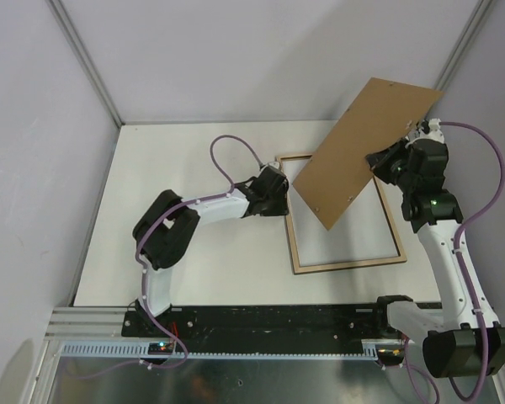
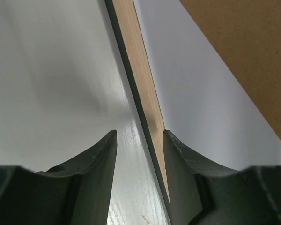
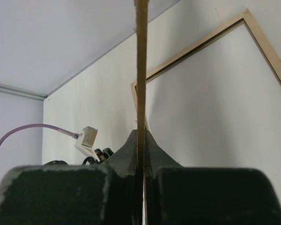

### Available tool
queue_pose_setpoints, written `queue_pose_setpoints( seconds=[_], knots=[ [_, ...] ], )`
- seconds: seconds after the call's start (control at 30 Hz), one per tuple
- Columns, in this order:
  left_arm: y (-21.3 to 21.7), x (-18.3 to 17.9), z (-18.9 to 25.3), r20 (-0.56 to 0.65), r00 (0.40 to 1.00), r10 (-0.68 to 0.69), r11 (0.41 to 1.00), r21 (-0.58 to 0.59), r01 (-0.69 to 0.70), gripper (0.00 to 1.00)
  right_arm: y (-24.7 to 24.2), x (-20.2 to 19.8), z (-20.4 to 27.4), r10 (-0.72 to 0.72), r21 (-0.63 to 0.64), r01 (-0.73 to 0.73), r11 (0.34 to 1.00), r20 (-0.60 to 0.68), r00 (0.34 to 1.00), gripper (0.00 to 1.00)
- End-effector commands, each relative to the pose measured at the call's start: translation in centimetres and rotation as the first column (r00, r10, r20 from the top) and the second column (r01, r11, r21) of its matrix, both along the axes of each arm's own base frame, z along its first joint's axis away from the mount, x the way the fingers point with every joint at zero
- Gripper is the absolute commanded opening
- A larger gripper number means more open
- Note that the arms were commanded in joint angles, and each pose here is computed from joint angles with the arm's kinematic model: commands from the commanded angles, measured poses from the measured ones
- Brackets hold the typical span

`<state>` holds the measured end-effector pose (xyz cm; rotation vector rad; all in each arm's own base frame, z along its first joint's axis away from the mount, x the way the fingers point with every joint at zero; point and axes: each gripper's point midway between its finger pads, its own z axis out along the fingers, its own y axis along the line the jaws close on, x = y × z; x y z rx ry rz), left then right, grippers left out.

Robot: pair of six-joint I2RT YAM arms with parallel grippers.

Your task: Put the photo into the frame

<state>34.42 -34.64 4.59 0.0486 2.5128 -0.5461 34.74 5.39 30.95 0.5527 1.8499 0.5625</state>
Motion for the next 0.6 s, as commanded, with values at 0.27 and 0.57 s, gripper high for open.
queue_pose_setpoints(
  seconds=[0.27, 0.57],
  knots=[
    [-2.7, 0.6, -0.7, 0.029, 0.998, -0.058, 0.998, 0.019, 0.058, 0.49, -0.5, 0.7, 5.9, -0.063, -0.042, 0.072, 0.997, 0.179, 0.982, 0.0],
    [-1.1, 1.0, -1.9, 0.027, 0.999, -0.036, 0.997, 0.063, 0.034, 0.4, -0.3, 0.7, 5.4, -0.044, -0.065, 0.055, 0.996, 0.165, 0.985, 0.0]
  ],
)
